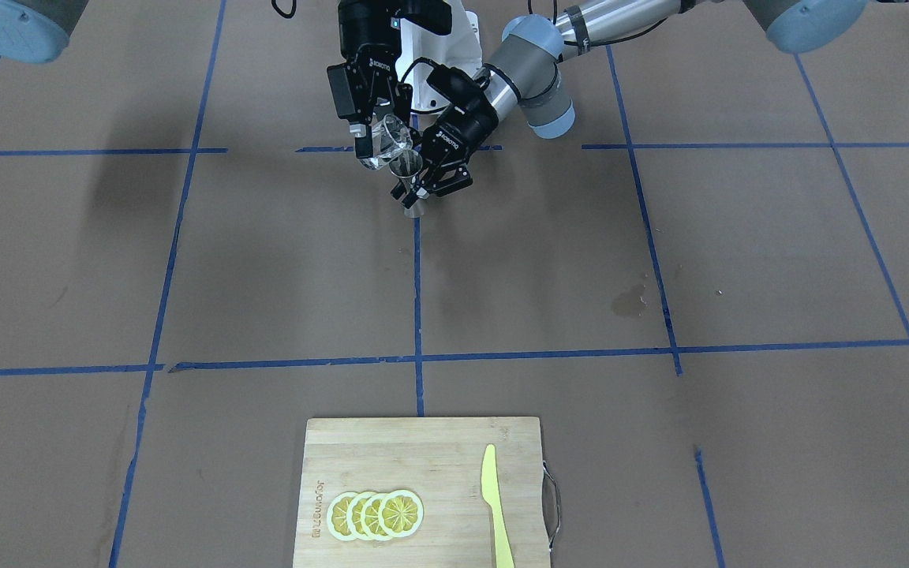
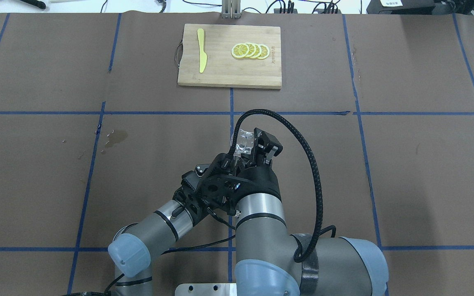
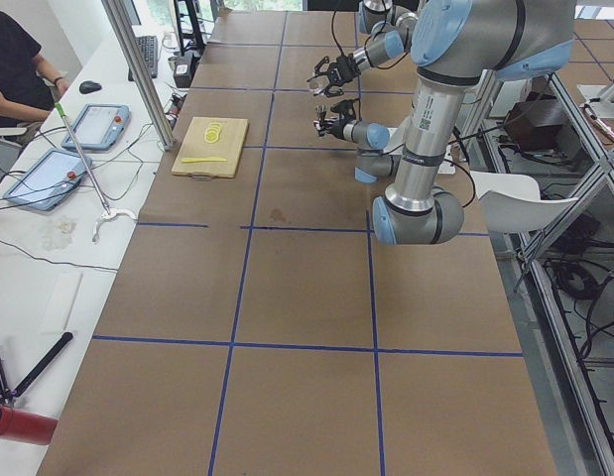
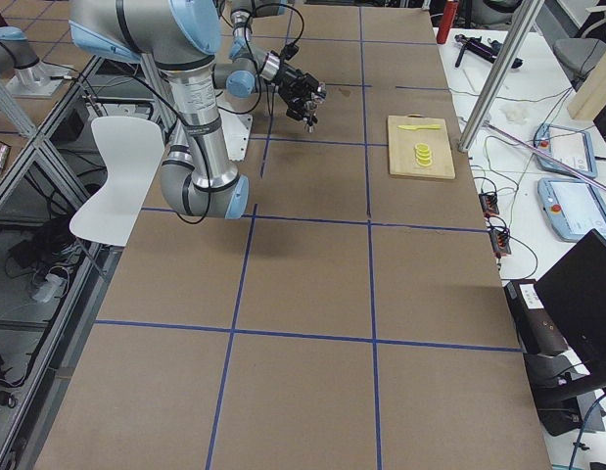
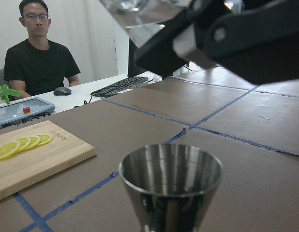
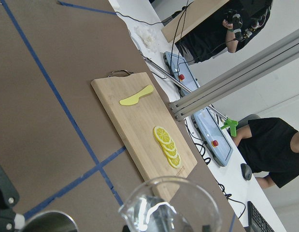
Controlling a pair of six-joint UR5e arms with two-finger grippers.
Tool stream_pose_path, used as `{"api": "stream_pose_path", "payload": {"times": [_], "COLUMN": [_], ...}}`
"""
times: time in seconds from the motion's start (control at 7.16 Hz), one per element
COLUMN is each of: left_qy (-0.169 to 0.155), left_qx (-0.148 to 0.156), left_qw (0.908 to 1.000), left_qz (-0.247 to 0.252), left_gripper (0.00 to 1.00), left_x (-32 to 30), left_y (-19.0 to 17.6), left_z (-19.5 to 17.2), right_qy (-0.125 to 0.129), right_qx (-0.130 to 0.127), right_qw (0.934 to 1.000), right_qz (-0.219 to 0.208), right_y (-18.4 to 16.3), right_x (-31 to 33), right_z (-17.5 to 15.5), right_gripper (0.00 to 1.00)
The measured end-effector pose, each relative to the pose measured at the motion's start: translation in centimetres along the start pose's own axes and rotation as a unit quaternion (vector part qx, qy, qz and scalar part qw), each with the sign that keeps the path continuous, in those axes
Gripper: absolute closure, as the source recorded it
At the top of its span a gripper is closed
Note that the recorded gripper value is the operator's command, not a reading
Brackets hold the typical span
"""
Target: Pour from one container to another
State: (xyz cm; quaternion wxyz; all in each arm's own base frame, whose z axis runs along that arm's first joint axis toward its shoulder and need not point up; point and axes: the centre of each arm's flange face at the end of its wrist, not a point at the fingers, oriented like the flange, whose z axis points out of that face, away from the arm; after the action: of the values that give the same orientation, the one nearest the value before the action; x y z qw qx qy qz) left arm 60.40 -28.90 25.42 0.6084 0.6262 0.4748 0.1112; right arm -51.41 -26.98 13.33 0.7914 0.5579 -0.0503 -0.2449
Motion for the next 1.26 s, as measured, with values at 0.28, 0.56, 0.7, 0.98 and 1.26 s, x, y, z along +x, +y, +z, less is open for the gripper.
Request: {"api": "stream_pose_path", "payload": {"times": [0.28, 0.56, 0.7, 0.98, 1.26], "left_qy": [-0.001, -0.002, -0.003, -0.005, -0.01], "left_qx": [-0.002, 0.0, 0.0, 0.0, 0.001], "left_qw": [1.0, 1.0, 1.0, 1.0, 0.9999], "left_qz": [0.003, 0.004, 0.004, 0.005, 0.005], "left_gripper": [1.0, 1.0, 1.0, 1.0, 1.0], "left_x": [0.24, 0.39, 0.39, 0.36, 0.27], "left_y": [0.06, -0.13, -0.15, -0.15, -0.14], "left_z": [0.4, 0.59, 0.61, 0.64, 0.65], "right_qy": [0.002, 0.003, 0.004, 0.006, 0.009], "right_qx": [-0.007, -0.01, -0.01, -0.017, -0.026], "right_qw": [0.9995, 0.9986, 0.9979, 0.9958, 0.9929], "right_qz": [-0.031, -0.053, -0.064, -0.09, -0.116], "right_y": [0.12, 0.15, 0.17, 0.36, 0.53], "right_x": [-0.11, -0.13, -0.14, -0.14, -0.1], "right_z": [0.09, 0.11, 0.12, 0.18, 0.21], "right_gripper": [1.0, 1.0, 1.0, 1.0, 1.0]}}
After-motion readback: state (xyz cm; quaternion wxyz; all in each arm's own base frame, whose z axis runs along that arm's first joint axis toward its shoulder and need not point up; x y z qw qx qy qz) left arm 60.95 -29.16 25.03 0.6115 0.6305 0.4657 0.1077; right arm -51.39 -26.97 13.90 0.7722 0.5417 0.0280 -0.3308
